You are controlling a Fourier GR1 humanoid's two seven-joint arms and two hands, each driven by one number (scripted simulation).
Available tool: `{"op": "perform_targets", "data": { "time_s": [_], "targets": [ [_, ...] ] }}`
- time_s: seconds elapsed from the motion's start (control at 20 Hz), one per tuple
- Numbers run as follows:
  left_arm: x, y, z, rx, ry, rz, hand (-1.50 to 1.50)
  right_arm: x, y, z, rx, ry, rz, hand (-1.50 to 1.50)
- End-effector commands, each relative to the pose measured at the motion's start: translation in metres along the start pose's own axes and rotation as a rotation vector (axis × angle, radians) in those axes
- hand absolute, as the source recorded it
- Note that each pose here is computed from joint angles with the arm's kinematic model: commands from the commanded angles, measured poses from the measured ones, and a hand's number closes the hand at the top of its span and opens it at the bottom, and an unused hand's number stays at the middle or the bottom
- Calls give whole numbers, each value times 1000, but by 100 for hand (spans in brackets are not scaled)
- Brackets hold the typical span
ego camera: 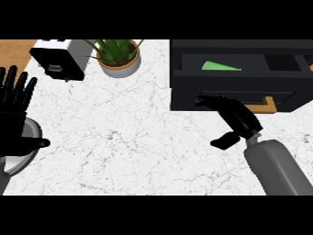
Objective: Pick up the cup, place it into the drawer and close the drawer
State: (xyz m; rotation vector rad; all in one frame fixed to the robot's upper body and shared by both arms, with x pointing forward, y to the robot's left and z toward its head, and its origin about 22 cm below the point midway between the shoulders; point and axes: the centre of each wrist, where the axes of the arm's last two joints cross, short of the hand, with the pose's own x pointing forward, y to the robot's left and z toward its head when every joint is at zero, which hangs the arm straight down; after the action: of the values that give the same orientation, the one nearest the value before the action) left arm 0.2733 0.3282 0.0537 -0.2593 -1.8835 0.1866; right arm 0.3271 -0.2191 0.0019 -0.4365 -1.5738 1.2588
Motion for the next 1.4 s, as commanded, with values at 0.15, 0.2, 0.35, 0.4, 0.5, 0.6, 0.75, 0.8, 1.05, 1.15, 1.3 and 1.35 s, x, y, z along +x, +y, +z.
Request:
{"op": "perform_targets", "data": {
  "time_s": [0.15, 0.2, 0.35, 0.4, 0.5, 0.6, 0.75, 0.8, 1.05, 1.15, 1.3, 1.35],
  "targets": [
    [-1, 13, 15, -2, 12, 10, -150, -20, 2, -41, 37, 31, -22, -150],
    [-8, 13, 15, 13, 17, 18, -150, -28, -15, -48, 34, 32, -33, -150],
    [-12, 21, 19, 7, -3, 10, -150, -40, -33, -56, 19, 27, -89, -150],
    [-7, 15, 11, -19, 9, 17, -150, -59, -19, -42, 13, 47, -92, -150],
    [-12, 12, -3, -28, -5, 24, -150, -47, -34, -62, 19, 28, -97, -150],
    [-1, 17, 8, -32, 9, 26, -150, -61, -44, -54, 36, 58, -74, -150],
    [-3, 17, 15, -39, 2, 38, -150, -63, -56, -58, 38, 75, -74, -150],
    [12, 20, 2, -42, 14, 15, -150, -67, -57, -55, 25, 71, -86, -150],
    [0, 12, 1, -52, 10, 27, -150, -71, -86, -56, 8, 86, -90, -150],
    [-2, 19, 5, -51, -10, 17, -150, -70, -95, -58, 8, 85, -93, -150],
    [-7, 13, 1, -59, 0, 23, -150, -84, -103, -44, 16, 85, -85, -150],
    [-10, 1, -5, -67, -11, 25, -150, -74, -100, -55, -5, 84, -91, -150]
  ]
}}
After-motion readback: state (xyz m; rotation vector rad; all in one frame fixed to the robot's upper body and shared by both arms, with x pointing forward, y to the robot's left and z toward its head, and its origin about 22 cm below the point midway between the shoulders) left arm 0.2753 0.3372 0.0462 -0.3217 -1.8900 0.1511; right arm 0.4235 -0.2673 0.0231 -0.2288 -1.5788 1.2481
